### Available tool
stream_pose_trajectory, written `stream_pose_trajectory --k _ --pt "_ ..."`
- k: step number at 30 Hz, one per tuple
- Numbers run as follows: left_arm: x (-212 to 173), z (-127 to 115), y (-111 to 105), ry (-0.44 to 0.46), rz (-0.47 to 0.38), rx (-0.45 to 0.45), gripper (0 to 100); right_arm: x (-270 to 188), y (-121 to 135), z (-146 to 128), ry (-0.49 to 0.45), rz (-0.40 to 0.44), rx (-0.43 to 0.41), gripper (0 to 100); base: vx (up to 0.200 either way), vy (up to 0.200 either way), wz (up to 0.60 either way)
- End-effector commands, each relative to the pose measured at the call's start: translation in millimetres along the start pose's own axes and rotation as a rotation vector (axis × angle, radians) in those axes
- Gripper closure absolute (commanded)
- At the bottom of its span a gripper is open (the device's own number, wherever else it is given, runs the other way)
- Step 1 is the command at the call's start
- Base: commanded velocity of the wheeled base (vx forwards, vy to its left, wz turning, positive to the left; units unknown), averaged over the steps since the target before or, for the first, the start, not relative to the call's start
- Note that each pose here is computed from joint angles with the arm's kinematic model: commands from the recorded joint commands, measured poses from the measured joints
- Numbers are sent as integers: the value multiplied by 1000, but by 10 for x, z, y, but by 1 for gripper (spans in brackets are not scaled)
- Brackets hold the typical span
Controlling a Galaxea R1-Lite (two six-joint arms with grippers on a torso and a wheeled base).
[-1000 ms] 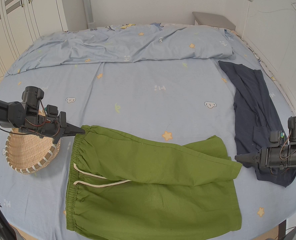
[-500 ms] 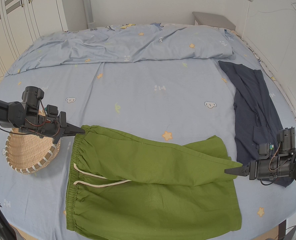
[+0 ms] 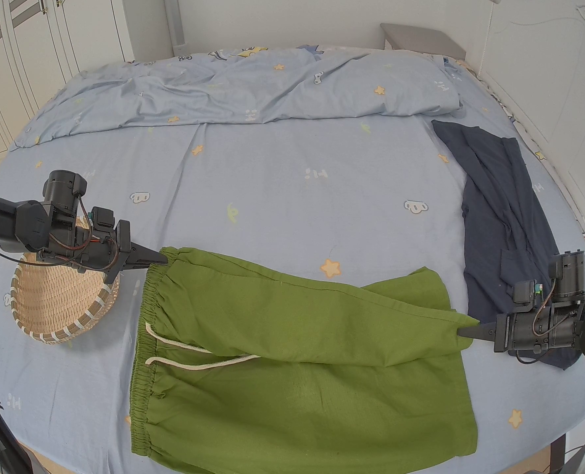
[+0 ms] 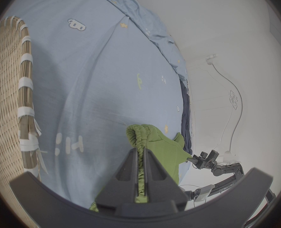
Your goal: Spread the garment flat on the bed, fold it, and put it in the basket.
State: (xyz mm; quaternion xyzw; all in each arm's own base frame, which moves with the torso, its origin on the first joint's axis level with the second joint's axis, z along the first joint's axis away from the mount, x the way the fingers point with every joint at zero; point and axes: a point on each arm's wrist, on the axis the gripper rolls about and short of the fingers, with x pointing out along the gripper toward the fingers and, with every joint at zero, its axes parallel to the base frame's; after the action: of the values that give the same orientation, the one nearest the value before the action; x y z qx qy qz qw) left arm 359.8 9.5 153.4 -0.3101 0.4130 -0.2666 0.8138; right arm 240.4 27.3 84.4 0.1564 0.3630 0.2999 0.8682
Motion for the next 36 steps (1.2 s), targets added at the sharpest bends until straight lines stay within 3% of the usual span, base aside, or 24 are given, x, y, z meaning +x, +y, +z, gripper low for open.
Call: stream_pose_trajectory --k 1,7,8,19,30,36 --pt "-19 -1 -18 -4 -1 3 100 -41 26 19 -21 -5 -13 100 0 0 0" --pt "-55 0 -34 -12 0 9 100 -303 253 112 -115 10 -87 100 0 0 0" --pt "-101 0 -86 -22 -4 21 100 -442 385 134 -145 21 -118 100 0 0 0" --pt "-184 -31 -160 -37 -8 35 100 -942 998 130 -200 130 -249 100 0 0 0" --pt "-230 -25 -189 -49 -9 45 100 -1153 1188 102 -225 168 -293 100 0 0 0" --pt "-214 -47 -169 -59 2 53 100 -1016 1088 124 -175 149 -249 100 0 0 0"
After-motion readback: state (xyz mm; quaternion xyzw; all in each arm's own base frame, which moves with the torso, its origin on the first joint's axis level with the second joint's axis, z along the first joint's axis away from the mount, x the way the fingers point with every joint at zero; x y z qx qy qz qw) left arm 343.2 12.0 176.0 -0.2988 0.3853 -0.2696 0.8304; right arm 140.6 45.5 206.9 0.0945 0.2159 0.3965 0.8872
